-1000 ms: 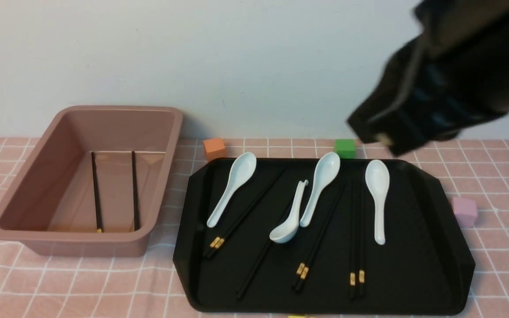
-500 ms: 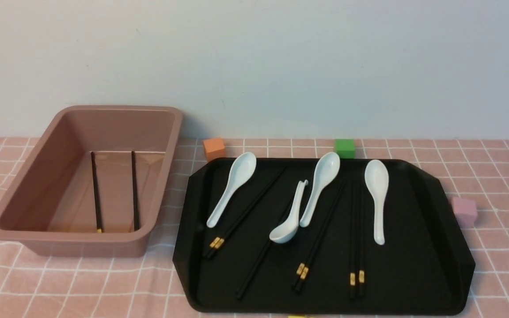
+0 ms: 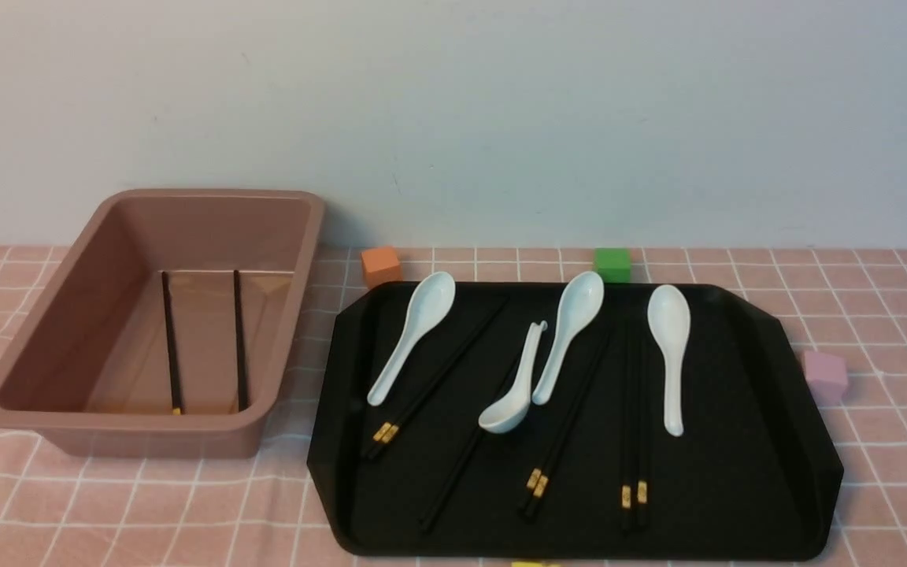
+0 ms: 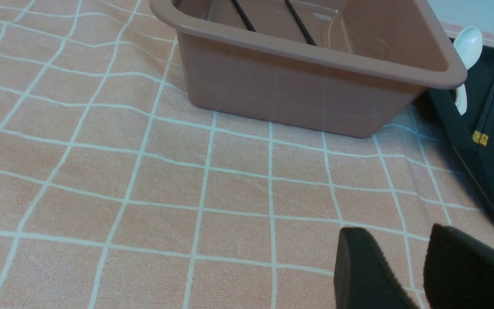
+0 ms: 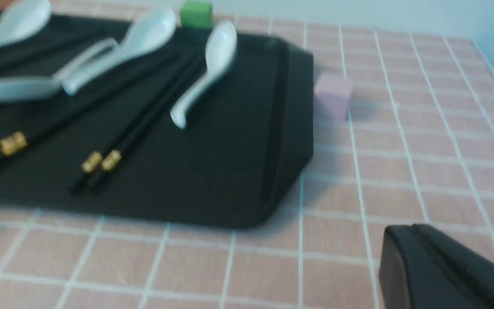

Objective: On pink tablecloth take chopsticks from black tray and put them in box.

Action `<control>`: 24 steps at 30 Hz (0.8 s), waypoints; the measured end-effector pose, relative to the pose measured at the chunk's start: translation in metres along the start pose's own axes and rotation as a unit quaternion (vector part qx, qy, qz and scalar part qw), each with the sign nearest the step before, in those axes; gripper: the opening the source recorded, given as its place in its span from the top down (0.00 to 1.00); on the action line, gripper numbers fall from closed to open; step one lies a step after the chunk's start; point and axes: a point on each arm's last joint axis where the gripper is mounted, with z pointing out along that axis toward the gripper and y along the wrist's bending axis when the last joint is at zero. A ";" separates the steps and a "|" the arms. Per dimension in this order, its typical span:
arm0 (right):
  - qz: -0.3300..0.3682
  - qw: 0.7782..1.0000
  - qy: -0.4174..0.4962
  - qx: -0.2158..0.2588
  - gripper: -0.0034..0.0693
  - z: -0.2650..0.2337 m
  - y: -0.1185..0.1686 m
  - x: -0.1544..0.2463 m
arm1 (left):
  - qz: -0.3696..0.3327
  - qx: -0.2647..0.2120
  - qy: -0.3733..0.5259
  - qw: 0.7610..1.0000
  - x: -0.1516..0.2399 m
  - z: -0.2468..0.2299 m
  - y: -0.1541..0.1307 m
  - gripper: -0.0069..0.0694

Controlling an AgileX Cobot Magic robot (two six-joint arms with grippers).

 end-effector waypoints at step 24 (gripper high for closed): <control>-0.022 1.000 -0.004 0.007 0.97 0.000 -0.001 0.000 | 0.000 0.000 0.000 1.000 0.000 0.000 0.000 0.60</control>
